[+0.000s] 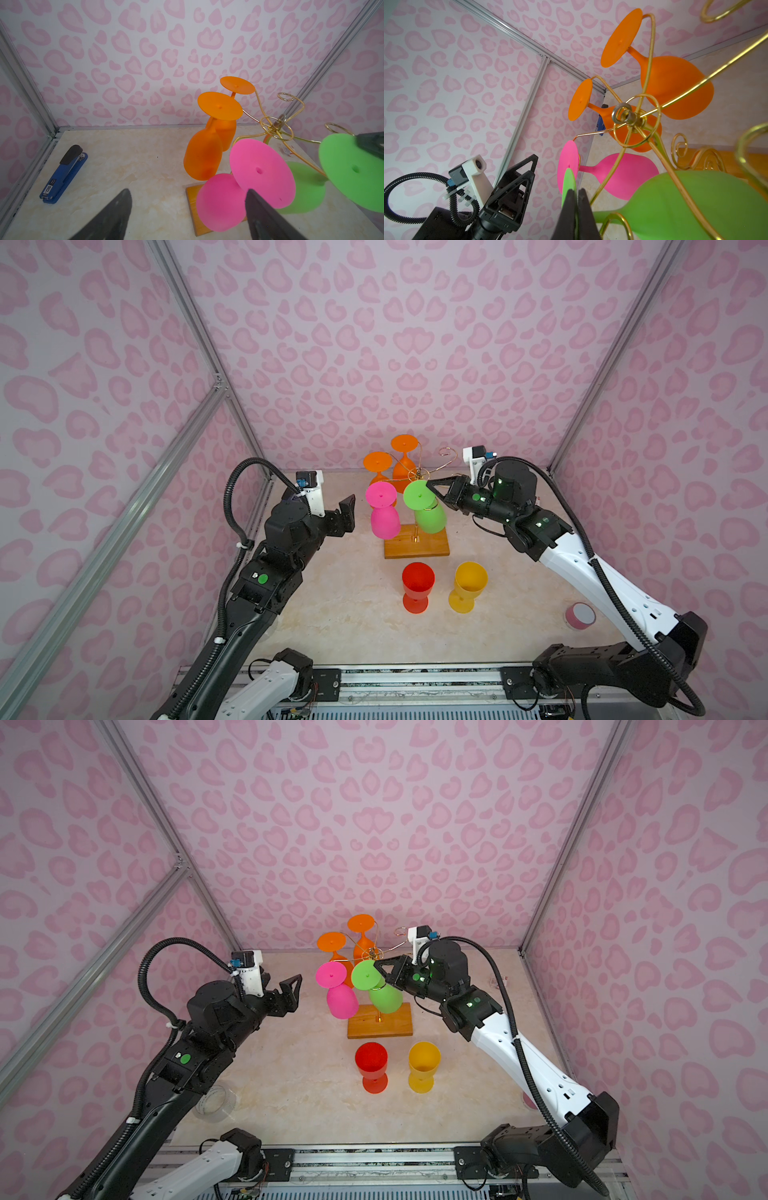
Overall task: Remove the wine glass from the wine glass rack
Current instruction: 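Move the right gripper to the green glass's foot and close it, then lift the green glass up off the rack with the right gripper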
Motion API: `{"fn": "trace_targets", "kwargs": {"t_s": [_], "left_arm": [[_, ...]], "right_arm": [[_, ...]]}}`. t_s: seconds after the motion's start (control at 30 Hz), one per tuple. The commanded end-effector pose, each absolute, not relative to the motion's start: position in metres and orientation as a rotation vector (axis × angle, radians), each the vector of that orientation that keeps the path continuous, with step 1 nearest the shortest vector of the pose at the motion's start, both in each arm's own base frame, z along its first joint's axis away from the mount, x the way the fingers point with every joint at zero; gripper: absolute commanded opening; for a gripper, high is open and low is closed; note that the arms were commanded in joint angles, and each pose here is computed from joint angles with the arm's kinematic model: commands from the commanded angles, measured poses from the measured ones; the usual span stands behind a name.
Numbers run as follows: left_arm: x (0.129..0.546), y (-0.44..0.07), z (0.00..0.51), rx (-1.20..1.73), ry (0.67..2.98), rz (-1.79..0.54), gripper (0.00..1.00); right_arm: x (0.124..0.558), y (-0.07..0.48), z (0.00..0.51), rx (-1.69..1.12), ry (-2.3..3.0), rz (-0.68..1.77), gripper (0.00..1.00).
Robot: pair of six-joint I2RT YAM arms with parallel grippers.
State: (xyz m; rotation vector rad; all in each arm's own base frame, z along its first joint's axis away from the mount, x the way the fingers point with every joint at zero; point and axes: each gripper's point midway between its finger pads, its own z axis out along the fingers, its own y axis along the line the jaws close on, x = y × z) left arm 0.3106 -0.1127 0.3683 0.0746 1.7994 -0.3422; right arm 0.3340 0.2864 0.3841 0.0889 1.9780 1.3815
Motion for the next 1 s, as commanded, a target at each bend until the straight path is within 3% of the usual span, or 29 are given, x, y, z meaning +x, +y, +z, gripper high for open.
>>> {"fn": "trace_targets", "kwargs": {"t_s": [0.0,0.57,0.97], "left_arm": [[0.311,-0.113,0.379,0.065,1.753,-0.366,0.87],[0.304,-0.112,0.38,0.087,1.75,-0.371,0.87],[0.308,-0.116,0.383,0.102,1.751,-0.377,0.88]], "right_arm": [[0.341,0.285,0.386,0.094,1.963,1.352,0.0],[0.358,0.253,0.396,0.179,1.913,1.285,0.0],[0.333,0.195,0.403,0.268,1.855,1.258,0.0]]}}
